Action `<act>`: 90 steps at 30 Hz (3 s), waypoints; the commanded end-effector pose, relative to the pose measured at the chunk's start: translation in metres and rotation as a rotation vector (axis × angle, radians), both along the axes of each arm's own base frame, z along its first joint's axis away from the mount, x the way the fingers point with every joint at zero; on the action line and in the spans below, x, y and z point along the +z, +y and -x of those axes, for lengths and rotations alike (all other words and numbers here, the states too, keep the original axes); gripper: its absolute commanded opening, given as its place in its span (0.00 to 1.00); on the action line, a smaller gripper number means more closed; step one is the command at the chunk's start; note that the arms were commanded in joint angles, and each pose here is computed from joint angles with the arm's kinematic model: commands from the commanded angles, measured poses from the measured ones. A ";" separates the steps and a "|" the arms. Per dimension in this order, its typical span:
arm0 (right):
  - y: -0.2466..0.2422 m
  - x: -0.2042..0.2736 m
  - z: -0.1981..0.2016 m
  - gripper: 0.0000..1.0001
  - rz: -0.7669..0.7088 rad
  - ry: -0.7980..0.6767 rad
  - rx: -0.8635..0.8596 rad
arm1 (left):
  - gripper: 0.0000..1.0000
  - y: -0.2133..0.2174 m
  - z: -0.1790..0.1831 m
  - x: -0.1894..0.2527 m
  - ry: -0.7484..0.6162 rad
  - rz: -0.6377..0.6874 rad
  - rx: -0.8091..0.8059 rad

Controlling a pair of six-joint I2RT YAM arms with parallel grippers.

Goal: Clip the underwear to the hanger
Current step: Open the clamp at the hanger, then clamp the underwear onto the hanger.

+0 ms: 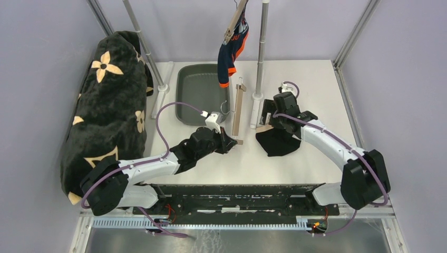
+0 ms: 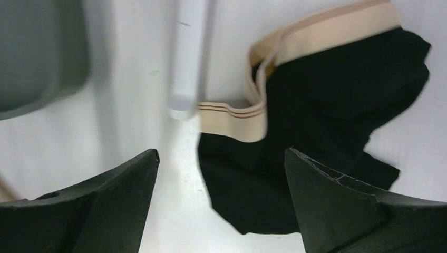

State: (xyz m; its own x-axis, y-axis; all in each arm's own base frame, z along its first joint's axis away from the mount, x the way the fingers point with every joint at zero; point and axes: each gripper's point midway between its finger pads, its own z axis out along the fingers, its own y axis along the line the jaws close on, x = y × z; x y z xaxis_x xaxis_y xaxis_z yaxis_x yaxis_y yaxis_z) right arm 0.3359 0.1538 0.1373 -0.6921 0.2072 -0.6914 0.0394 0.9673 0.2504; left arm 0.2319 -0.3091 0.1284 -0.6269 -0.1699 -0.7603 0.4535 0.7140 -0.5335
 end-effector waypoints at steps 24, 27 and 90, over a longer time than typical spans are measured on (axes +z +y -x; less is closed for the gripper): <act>-0.020 -0.068 -0.033 0.75 -0.024 0.061 0.047 | 0.03 -0.005 -0.011 0.021 -0.074 0.038 -0.006; -0.018 -0.075 -0.033 0.68 -0.033 0.081 0.054 | 0.03 -0.005 -0.012 0.021 -0.074 0.036 -0.004; 0.091 0.025 0.039 0.01 -0.578 -0.096 0.958 | 0.03 0.016 -0.059 0.050 -0.248 0.182 -0.237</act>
State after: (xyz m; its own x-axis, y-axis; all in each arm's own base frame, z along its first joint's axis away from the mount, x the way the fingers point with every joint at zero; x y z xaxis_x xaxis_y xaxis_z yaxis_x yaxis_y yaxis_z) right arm 0.2945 0.2368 0.1354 -0.7542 -0.0720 -0.6527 -0.6174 0.4162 0.6675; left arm 0.2798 -0.2888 0.1474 -0.5742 -0.1917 -0.7960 0.6347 0.5099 -0.5807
